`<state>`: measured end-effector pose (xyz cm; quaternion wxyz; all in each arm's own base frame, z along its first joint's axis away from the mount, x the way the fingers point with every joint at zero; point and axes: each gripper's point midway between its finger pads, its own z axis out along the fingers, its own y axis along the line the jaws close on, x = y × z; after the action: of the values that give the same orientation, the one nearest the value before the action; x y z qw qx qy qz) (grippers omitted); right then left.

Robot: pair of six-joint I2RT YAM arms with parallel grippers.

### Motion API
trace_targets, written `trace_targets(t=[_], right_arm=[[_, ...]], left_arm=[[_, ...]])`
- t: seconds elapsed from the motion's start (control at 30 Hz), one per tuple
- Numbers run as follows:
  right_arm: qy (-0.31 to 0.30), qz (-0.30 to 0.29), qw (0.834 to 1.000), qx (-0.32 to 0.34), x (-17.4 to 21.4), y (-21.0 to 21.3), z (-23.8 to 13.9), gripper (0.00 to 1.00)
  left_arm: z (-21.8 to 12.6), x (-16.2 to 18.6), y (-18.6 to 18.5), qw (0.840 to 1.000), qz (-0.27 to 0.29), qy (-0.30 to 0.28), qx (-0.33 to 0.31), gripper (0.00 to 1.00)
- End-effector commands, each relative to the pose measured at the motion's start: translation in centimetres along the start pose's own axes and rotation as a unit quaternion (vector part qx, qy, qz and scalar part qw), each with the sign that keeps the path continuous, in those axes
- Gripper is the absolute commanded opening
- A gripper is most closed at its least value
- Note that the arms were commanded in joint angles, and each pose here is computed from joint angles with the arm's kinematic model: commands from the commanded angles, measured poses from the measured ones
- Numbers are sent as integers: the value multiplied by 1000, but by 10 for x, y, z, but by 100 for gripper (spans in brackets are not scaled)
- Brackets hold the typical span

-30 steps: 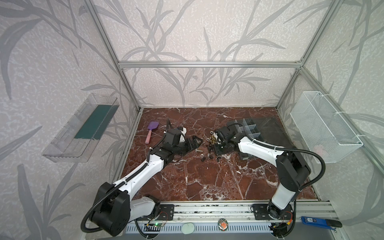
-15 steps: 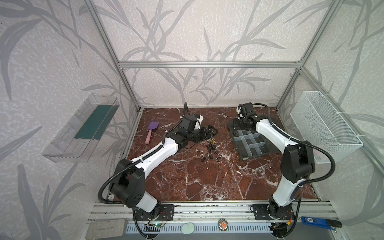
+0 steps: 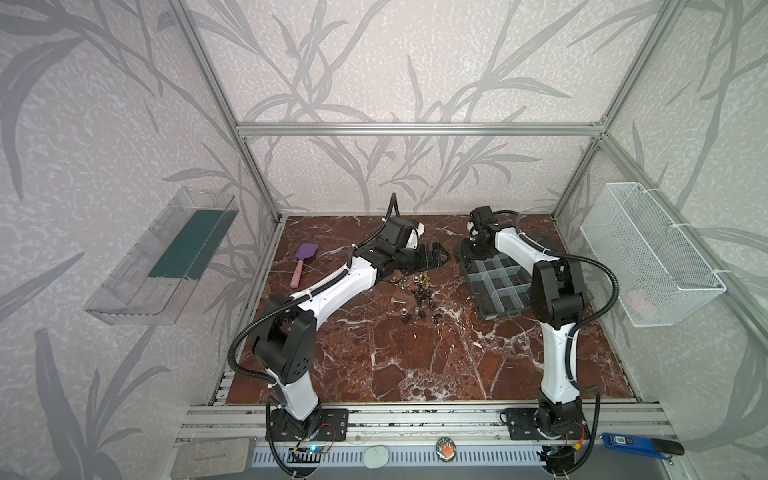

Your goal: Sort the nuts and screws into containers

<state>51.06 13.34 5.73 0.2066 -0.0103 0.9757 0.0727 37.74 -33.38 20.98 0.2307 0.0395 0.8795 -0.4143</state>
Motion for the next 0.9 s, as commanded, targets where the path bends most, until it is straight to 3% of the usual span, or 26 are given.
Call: trace_targets(t=[0.0, 0.17, 0.47, 0.7, 0.87], right_arm=[[6, -9, 1000, 6, -3, -4, 1, 17], [0, -14, 1000, 9, -6, -5, -1, 23], [-35, -22, 999, 1, -25, 2, -41, 38], [-62, -34, 997, -14, -24, 22, -81, 41], [-61, -83, 994, -31, 3, 58, -100, 42]], left_arm=[[-1, 3, 0, 1000, 14, 13, -8, 99], [-5, 6, 3, 1000, 18, 15, -15, 99], [-19, 13, 7, 999, 24, 11, -28, 99], [-45, 14, 13, 999, 23, -7, -39, 99], [-70, 17, 34, 999, -1, -23, -48, 99]])
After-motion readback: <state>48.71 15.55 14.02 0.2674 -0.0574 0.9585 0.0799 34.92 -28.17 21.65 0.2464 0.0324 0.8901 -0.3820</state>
